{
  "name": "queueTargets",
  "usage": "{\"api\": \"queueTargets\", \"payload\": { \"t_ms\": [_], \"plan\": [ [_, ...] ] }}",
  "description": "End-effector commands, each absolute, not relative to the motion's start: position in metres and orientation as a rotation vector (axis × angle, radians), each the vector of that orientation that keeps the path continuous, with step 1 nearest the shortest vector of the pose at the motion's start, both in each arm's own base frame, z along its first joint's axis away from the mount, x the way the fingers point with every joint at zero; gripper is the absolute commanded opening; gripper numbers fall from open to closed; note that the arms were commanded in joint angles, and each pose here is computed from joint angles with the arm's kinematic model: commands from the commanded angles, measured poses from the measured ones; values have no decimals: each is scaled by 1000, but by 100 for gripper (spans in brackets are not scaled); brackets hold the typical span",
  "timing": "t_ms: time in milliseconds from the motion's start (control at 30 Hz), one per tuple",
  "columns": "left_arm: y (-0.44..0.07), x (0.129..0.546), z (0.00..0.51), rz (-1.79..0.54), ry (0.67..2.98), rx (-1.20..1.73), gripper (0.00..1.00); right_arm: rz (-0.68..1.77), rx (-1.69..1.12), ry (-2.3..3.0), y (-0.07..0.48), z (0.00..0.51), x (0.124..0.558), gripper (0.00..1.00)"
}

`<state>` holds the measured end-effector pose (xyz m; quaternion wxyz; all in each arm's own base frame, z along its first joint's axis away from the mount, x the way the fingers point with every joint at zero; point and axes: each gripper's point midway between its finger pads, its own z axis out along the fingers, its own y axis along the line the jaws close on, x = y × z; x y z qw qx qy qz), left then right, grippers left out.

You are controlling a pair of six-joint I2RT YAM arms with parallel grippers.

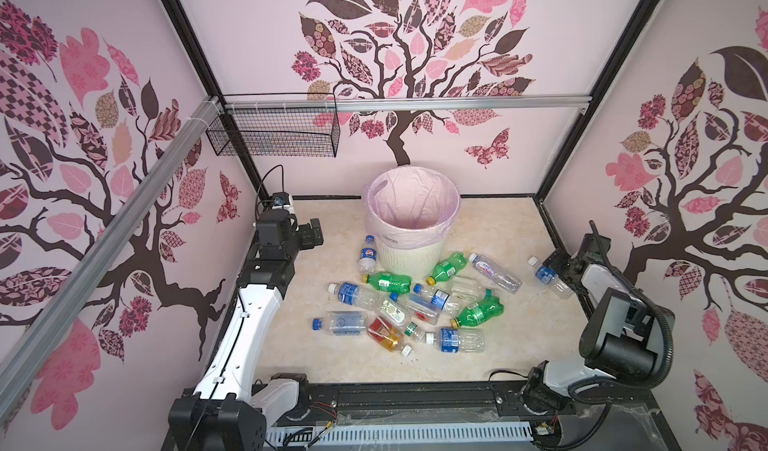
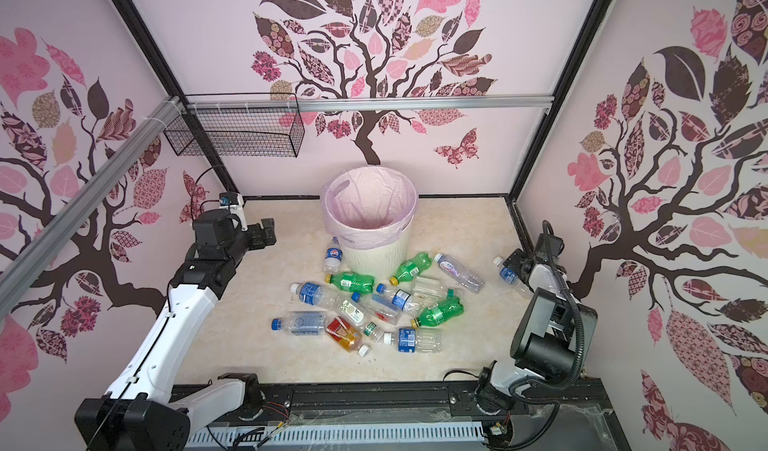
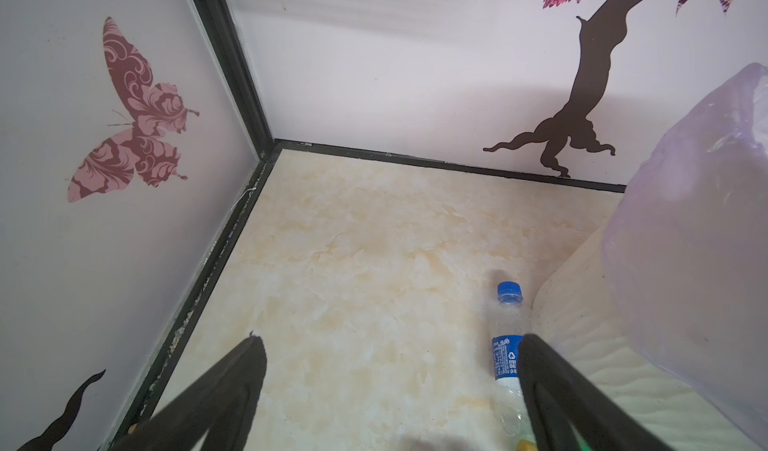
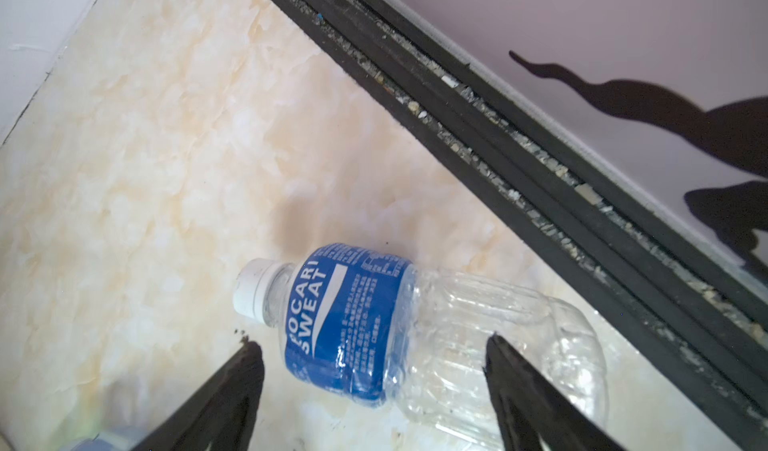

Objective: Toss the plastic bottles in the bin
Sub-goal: 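Lower the right gripper onto the blue Pocari Sweat bottle and close on it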

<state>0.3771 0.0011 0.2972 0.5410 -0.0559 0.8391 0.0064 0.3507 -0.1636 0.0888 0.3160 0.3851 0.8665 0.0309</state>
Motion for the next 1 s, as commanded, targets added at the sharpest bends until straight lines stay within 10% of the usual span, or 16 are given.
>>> {"api": "queueTargets", "payload": {
  "t_ms": [0,400,967],
  "plan": [
    [-4,374,307,-18,1964,-127,98,179,942,2363,-117,90,347,86],
    [-6,374,309,-30,1955,-121,98,-126,674,2452,-132,142,360,91],
    [-4,373,309,-5,1965,-100,98,42,649,2658,-113,59,369,88]
  ]
}}
